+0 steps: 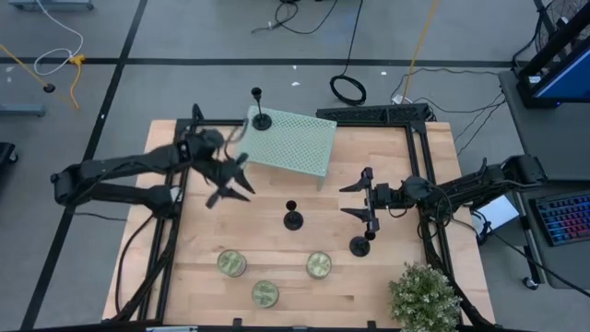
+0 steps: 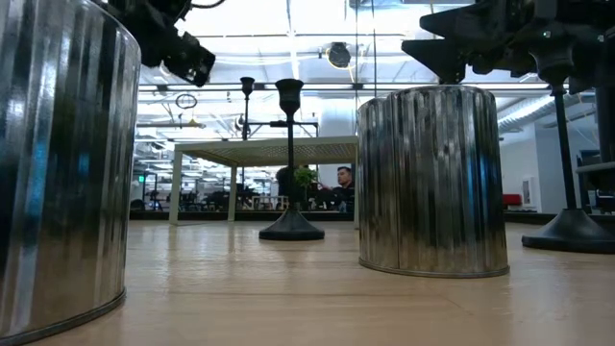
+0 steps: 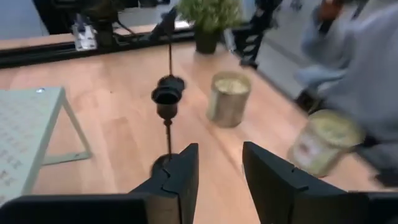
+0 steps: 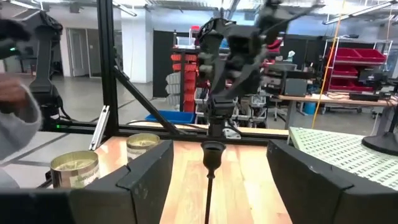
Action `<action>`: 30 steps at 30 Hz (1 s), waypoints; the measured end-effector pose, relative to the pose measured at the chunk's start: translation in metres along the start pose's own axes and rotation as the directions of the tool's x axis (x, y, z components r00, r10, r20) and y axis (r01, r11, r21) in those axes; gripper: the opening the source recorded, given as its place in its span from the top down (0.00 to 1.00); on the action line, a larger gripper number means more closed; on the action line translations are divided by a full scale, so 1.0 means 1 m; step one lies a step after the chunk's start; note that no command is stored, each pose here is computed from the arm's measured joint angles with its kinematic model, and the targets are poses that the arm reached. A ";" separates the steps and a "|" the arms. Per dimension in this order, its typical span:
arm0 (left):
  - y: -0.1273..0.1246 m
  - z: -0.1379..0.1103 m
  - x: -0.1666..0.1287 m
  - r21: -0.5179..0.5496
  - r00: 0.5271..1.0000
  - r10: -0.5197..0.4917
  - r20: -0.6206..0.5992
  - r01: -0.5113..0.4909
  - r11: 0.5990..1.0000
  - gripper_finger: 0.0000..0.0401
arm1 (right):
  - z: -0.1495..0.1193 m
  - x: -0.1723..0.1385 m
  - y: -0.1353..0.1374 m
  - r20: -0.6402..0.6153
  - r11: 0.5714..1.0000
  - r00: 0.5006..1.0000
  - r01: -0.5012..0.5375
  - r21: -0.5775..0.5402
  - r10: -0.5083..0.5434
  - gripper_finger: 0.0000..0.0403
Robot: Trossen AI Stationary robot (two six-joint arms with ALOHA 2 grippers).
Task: Pick & Place candle stick holders
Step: Put the top black candle holder on the shelf aligned with the other black candle holder
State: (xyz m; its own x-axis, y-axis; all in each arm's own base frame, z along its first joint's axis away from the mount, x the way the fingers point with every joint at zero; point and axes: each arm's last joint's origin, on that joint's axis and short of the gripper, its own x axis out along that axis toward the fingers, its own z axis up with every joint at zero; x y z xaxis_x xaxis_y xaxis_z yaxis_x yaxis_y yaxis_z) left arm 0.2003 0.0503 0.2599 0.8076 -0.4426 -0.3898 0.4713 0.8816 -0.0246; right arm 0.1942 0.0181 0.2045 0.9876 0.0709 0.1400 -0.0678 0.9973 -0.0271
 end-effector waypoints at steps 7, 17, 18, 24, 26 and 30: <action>-0.025 -0.024 0.042 0.044 0.989 0.143 -0.033 -0.141 0.989 0.67 | -0.002 0.000 0.000 -0.017 1.000 1.000 0.000 0.018 0.000 0.37; -0.035 -0.040 0.073 -0.087 0.963 0.267 -0.033 -0.269 0.959 0.67 | -0.002 0.000 0.000 -0.015 1.000 1.000 0.000 0.019 0.000 0.37; -0.035 -0.042 0.076 -0.094 0.964 0.262 -0.035 -0.265 0.960 0.67 | -0.002 0.000 0.000 -0.016 1.000 1.000 0.000 0.019 0.000 0.37; -0.033 -0.047 0.099 -0.086 0.959 0.282 0.004 -0.281 0.956 0.67 | -0.002 0.000 0.000 -0.016 1.000 1.000 0.000 0.019 0.000 0.37; -0.030 -0.049 0.105 -0.090 0.948 0.319 0.014 -0.317 0.944 0.67 | -0.001 0.000 0.000 -0.015 1.000 1.000 0.000 0.019 0.001 0.37; -0.026 -0.054 0.114 -0.127 0.931 0.364 0.021 -0.358 0.925 0.67 | -0.002 0.000 0.000 -0.015 1.000 1.000 0.000 0.019 0.000 0.37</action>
State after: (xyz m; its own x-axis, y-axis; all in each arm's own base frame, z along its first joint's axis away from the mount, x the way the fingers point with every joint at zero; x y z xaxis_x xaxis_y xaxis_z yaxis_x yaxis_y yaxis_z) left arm 0.2611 -0.0140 0.1658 0.9308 -0.0950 -0.3529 0.1015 0.9948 0.0000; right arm 0.1944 0.0181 0.2030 0.9897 0.0709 0.1246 -0.0704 0.9975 -0.0085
